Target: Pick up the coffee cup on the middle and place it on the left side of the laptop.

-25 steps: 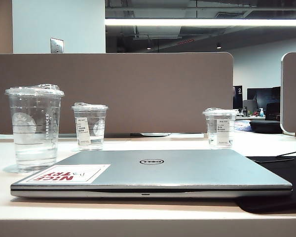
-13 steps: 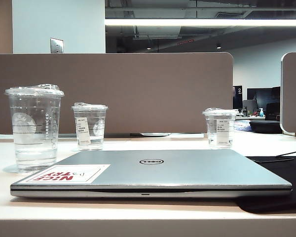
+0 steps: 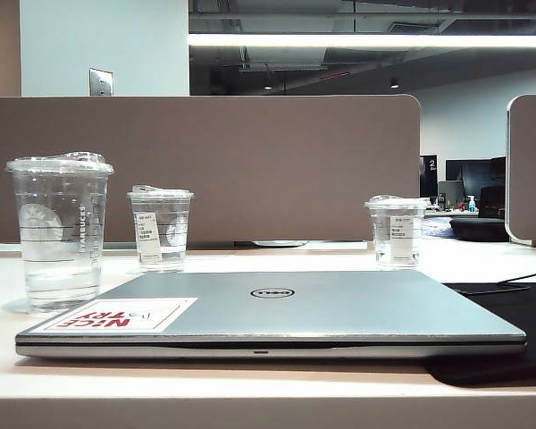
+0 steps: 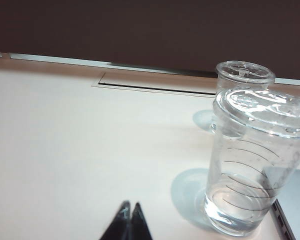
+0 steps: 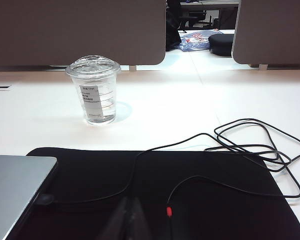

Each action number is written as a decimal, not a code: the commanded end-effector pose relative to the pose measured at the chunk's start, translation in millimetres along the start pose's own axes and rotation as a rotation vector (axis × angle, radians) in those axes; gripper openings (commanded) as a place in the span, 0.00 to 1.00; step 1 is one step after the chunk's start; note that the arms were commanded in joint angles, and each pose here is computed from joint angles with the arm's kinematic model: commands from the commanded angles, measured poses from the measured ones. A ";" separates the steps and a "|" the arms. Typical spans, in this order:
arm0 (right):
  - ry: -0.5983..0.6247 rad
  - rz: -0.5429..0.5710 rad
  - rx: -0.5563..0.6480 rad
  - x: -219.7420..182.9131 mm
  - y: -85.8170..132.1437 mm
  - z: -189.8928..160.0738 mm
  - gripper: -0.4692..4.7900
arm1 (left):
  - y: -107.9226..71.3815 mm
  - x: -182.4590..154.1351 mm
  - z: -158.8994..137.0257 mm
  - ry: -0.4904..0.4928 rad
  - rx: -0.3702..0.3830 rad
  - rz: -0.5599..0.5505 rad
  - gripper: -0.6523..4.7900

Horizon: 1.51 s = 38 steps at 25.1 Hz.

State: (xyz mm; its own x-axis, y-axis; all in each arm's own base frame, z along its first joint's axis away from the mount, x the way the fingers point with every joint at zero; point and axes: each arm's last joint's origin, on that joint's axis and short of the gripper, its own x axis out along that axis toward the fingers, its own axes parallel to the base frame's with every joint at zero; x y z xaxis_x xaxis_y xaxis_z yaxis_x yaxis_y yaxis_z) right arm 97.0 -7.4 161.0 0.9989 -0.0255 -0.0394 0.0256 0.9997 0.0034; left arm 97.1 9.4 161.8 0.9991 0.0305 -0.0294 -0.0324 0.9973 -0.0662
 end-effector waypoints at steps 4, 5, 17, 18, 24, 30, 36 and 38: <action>-0.015 0.002 -0.002 0.2 0.3 0.5 0.08 | 0.0 -0.2 2.3 -0.016 -0.034 0.001 0.11; -0.015 0.002 -0.002 0.2 0.3 0.5 0.08 | 0.0 -0.2 2.2 -0.015 -0.040 0.001 0.11; -0.015 0.002 -0.002 0.2 0.3 0.5 0.08 | 0.0 -0.2 1.9 -0.012 -0.041 0.001 0.11; -0.015 0.002 -0.002 0.2 0.3 0.5 0.08 | 0.0 -0.2 1.9 -0.012 -0.041 0.001 0.11; -0.015 0.002 -0.002 0.2 0.3 0.5 0.08 | 0.0 -0.4 1.8 -0.012 -0.002 0.004 0.11; -0.015 0.002 -0.002 0.2 0.3 0.5 0.08 | -8.0 -0.1 1.5 -0.012 0.094 -0.054 0.11; -0.015 0.002 -0.002 0.2 0.2 0.5 0.08 | -12.0 -0.2 1.5 -0.013 0.047 -0.088 0.11; -0.015 0.002 -0.002 0.2 0.2 0.5 0.08 | -12.1 -0.3 2.4 -0.021 0.036 -0.088 0.11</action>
State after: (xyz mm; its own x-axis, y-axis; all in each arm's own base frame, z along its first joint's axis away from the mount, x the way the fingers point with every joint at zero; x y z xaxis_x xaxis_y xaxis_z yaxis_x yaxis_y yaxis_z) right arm 97.1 -7.2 161.0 0.9989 -0.0236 -0.0394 0.0237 0.9997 0.0034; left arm 97.4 -2.6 161.8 0.9978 -0.0602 -0.0288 0.0596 0.9980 -0.0214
